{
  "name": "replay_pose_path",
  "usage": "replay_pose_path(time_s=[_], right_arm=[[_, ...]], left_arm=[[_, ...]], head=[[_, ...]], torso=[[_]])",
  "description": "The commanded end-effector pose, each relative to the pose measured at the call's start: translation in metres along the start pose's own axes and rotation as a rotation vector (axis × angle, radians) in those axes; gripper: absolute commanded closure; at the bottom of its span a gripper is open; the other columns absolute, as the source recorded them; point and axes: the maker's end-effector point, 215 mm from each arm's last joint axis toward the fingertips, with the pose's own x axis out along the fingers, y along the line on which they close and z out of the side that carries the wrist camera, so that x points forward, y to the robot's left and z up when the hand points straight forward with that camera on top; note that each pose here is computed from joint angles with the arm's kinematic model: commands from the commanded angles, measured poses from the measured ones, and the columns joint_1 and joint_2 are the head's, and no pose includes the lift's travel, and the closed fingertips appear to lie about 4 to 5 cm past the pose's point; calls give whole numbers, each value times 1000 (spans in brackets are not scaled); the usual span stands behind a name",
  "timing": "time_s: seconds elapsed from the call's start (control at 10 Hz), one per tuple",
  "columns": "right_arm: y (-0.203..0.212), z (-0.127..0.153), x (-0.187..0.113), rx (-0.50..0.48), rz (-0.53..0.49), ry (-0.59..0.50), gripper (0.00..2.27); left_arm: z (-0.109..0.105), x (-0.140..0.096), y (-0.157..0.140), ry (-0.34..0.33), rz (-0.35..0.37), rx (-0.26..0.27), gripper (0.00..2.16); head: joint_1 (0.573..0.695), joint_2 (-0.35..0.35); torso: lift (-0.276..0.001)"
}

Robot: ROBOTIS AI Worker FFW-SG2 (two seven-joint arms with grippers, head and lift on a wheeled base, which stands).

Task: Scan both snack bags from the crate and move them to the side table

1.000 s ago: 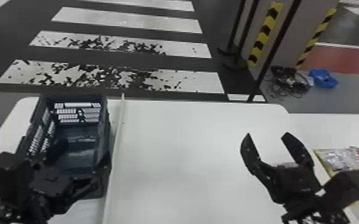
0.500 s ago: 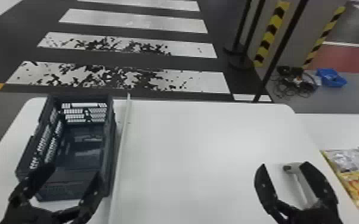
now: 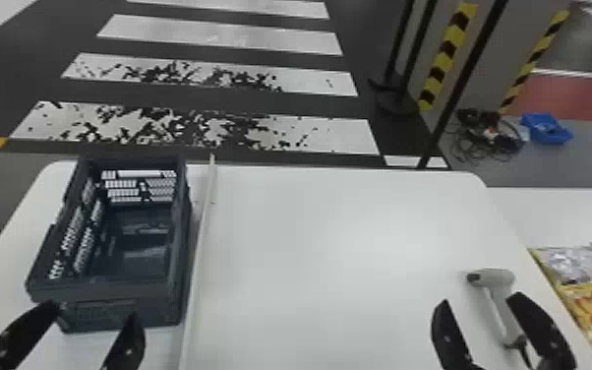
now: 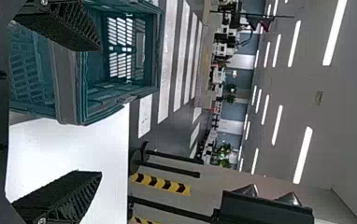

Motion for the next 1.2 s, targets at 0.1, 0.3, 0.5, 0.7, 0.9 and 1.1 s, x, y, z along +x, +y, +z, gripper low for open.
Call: replay_pose_path(time_s=[0.1,0.3,0.5,0.7,0.9,1.1], right_arm=[[-2,2,-1,-5,0,-14,80],[-2,4,-1,-1,-1,-22,80],[-1,8,-6,0,-2,-34,80],[2,14,-11,2,1,-53,83],[6,18,-11,5,5,-67,83],[9,31,-15,7,6,-105,83]], left_arm=[[-6,1,4,8,2,-17,39],[-4,3,5,3,-3,-28,39],[-9,2,4,11,-10,-30,39],[-14,2,3,19,-18,-34,39],[-18,1,0,27,-31,-37,39],[-13,2,-3,16,-39,-37,36]], head=[[695,-126],[695,-125],[695,-125],[695,-127],[695,-126],[695,-124]], torso=[[-95],[-95],[-95],[-95],[-95],[-95]])
